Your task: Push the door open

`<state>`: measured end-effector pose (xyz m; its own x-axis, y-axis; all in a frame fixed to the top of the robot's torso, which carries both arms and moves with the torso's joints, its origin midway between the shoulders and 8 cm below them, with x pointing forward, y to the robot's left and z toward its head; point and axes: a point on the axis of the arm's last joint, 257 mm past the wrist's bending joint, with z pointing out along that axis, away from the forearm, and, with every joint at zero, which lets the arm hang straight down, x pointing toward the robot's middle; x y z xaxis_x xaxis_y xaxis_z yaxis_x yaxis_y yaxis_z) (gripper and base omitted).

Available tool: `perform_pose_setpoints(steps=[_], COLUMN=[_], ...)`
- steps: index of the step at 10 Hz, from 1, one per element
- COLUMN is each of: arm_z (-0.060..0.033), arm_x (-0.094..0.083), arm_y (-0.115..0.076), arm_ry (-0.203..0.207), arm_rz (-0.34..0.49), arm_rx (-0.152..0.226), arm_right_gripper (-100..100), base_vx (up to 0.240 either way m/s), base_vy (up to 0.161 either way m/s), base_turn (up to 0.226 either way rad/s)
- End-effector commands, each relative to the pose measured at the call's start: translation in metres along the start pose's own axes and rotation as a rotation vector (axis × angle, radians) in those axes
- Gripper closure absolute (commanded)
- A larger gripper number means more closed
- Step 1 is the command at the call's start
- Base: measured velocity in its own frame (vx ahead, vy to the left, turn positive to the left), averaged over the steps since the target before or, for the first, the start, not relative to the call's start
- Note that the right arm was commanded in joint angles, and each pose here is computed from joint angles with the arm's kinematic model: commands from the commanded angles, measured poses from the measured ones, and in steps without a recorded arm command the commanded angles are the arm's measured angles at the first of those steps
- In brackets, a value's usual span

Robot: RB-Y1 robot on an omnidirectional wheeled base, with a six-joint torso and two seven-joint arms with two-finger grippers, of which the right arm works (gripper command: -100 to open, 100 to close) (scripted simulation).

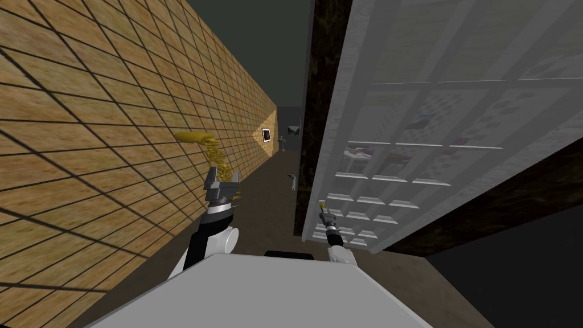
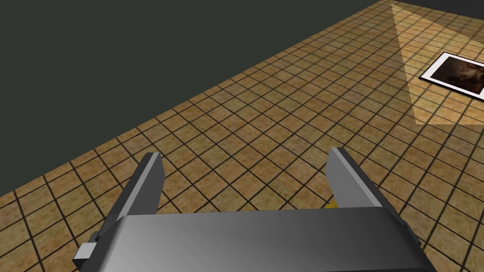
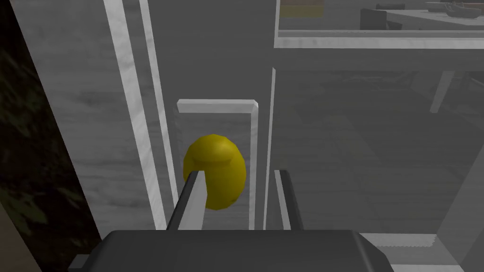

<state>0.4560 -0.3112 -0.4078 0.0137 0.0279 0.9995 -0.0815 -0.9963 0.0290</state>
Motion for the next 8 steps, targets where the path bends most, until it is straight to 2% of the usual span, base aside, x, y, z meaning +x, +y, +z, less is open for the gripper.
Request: perform_pose_setpoints(steps=[1,4,5,8], arm_z=[0.0022,0.0022,0.0062,0.0097], arm_x=[0.003,0.003,0.008,0.011], arm_y=[0.009,0.009,0.02,0.018], arm_ry=[0.004,0.004,0.01,0.014], arm_rz=[-0.008,-0.008,-0.03,-0.029], arm_rx=[-0.011,-0.011,-0.005,0.01], arm_right_gripper=[100,100,-100,-100], base_vx=[-0.009,0.015,-0.124,-0.192], base_vy=[0.018,-0.015,0.002,0.042], base_turn=[-0.012,-0.011,-0.031,-0.03])
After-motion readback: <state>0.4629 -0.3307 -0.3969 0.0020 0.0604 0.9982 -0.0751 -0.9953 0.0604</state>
